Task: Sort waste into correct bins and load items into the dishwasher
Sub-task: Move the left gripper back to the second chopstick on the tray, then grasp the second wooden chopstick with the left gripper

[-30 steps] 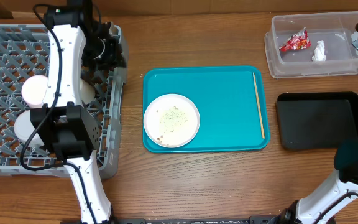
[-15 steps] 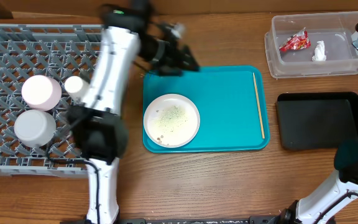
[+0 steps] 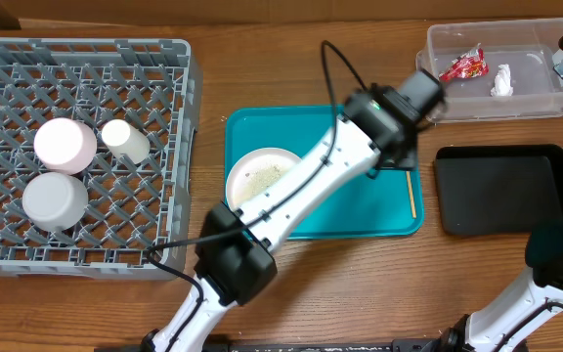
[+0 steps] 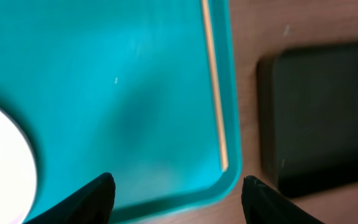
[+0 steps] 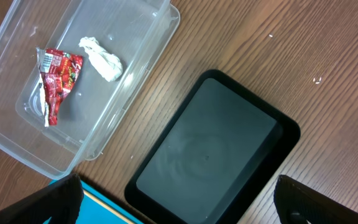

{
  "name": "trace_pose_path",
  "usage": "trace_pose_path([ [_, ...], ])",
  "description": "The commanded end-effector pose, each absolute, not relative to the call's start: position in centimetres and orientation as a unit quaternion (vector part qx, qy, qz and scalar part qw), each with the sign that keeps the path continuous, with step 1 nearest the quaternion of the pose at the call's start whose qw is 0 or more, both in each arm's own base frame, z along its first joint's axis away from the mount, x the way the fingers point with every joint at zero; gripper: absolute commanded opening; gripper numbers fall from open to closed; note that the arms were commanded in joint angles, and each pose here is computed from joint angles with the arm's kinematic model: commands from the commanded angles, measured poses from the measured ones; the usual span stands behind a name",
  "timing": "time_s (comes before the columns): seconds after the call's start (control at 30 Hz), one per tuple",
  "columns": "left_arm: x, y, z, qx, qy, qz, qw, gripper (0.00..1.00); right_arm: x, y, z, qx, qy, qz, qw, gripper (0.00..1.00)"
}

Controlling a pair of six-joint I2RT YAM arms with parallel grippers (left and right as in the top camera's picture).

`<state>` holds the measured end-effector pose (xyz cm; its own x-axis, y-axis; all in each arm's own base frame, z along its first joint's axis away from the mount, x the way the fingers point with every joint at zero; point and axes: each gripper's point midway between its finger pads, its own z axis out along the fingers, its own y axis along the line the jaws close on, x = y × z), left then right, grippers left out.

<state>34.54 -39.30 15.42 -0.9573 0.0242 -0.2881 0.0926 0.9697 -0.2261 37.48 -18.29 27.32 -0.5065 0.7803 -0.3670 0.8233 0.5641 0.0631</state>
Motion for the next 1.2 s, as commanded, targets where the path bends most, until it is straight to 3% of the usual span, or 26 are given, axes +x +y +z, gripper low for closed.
trace_pose_path([
  [0.0,36.6,-39.1,17.1,-0.066,0.963,-0.087,0.244,0.66,37.4,-18.3,29.1,0.464,0.859,-0.06,0.207,1.0],
  [0.23,36.5,-43.5,13.8,-0.067,0.956,-0.109,0.262,0.6,37.4,-18.3,29.1,0.464,0.859,-0.06,0.207,1.0],
  [0.7,38.6,-44.5,5.3,-0.047,0.949,-0.035,0.31,0.58,37.4,-18.3,29.1,0.464,0.859,-0.06,0.207,1.0],
  [1.17,38.9,-46.3,2.5,0.013,0.945,-0.027,0.325,0.54,37.4,-18.3,29.1,0.464,0.859,-0.06,0.207,1.0],
])
